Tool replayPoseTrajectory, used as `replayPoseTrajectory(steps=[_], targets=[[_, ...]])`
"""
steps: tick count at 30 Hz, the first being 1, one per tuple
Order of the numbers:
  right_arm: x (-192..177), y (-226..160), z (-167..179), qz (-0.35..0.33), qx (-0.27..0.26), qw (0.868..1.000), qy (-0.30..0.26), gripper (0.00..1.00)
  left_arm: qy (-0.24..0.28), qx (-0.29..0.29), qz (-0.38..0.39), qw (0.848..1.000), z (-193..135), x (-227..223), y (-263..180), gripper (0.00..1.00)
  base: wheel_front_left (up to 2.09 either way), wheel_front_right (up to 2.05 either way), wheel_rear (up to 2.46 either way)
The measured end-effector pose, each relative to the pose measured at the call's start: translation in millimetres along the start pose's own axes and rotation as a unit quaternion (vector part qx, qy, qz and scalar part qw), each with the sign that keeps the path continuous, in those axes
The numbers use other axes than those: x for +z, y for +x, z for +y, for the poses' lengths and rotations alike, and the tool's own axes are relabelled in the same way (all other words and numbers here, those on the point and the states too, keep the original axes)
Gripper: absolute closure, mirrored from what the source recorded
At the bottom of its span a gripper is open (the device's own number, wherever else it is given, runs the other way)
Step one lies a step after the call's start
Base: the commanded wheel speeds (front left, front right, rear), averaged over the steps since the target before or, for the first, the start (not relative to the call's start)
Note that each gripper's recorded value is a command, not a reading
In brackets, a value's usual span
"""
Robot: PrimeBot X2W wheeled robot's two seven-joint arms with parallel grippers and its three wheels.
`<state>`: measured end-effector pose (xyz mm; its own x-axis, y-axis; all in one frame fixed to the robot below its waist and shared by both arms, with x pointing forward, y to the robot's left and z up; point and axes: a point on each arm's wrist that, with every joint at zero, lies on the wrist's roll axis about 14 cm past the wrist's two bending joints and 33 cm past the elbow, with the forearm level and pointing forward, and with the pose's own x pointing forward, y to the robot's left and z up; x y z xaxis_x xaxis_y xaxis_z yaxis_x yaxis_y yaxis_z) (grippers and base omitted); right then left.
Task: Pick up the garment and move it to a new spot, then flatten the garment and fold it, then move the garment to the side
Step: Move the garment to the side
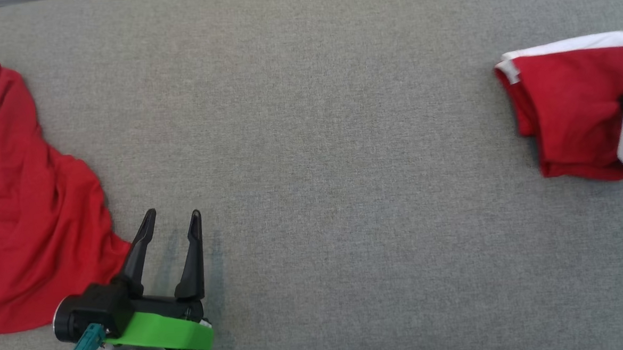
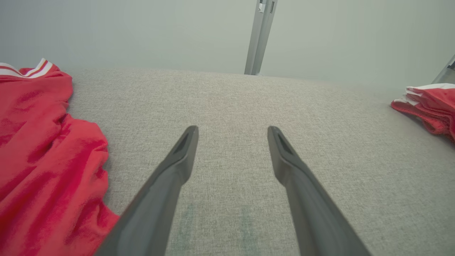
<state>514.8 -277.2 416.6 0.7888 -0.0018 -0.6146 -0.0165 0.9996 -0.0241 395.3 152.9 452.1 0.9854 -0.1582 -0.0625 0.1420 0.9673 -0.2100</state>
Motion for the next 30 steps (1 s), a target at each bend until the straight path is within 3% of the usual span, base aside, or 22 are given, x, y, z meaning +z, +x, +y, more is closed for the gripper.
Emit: replayPoseTrajectory(steps=[6, 13, 14, 15, 16, 22, 25, 30], targets=[[22, 1, -76, 0.026, -0.101, 0.991, -0.082, 1.0, 0.008, -0.004, 0.015, 1.0, 8, -11, 12, 0.0, 0.0, 0.0, 0.0], [18, 3, -117, 0.076, -0.163, 0.976, -0.122, 1.0, 0.009, 0.013, 0.028, 0.999, 21, -21, 14, 0.0, 0.0, 0.0, 0.0], [21, 3, -121, 0.073, -0.171, 0.975, -0.122, 0.96, 0.009, 0.015, 0.029, 0.999, 22, -21, 14, 0.0, 0.0, 0.0, 0.0], [25, 3, -124, 0.065, -0.176, 0.975, -0.12, 0.6, 0.009, 0.016, 0.03, 0.999, 23, -21, 13, 0.0, 0.0, 0.0, 0.0], [27, 3, -125, 0.058, -0.178, 0.975, -0.116, 0.0, 0.01, 0.018, 0.029, 0.999, 24, -21, 13, 0.0, 0.0, 0.0, 0.0], [35, -6, -125, 0.023, -0.191, 0.97, -0.147, 0.0, 0.005, 0.028, 0.024, 0.999, 26, -18, 10, 0.0, 0.0, 0.0, 0.0], [64, -16, -117, -0.064, -0.187, 0.97, -0.142, 0.0, 0.001, 0.035, 0.016, 0.999, 27, -13, 6, 0.0, 0.0, 0.0, 0.0], [107, -46, -87, -0.228, -0.167, 0.95, -0.136, 0.0, -0.011, 0.046, -0.003, 0.999, 27, -1, -1, 0.0, 0.0, 0.0, 0.0]])
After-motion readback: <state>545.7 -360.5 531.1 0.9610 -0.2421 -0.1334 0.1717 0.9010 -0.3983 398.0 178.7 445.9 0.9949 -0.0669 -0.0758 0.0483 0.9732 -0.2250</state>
